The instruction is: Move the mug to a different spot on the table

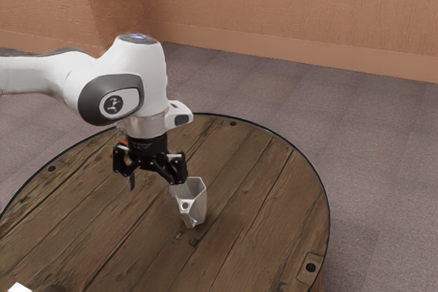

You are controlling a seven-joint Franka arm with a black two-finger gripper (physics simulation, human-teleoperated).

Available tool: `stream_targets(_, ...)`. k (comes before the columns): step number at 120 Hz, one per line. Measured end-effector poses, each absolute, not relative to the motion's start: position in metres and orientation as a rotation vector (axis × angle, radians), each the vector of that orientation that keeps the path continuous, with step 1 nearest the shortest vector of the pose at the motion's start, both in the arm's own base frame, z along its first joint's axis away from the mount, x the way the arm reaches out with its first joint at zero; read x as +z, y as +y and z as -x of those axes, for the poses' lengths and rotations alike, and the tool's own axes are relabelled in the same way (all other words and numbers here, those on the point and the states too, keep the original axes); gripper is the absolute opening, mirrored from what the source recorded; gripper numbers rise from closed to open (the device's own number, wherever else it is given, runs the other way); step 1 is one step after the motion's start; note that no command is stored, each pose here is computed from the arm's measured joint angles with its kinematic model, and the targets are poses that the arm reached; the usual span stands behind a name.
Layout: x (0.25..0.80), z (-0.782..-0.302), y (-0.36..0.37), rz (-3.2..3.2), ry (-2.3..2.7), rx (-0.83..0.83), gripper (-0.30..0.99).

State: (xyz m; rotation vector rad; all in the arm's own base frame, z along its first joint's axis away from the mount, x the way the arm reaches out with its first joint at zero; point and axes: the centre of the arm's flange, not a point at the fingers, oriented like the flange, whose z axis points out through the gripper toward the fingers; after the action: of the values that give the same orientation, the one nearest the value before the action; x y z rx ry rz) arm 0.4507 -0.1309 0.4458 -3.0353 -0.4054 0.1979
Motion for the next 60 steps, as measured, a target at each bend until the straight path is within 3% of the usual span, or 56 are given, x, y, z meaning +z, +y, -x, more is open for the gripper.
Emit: stream_targets(60,0.358,-0.483,-0.152,3.017,-0.691,0.091,0.68)
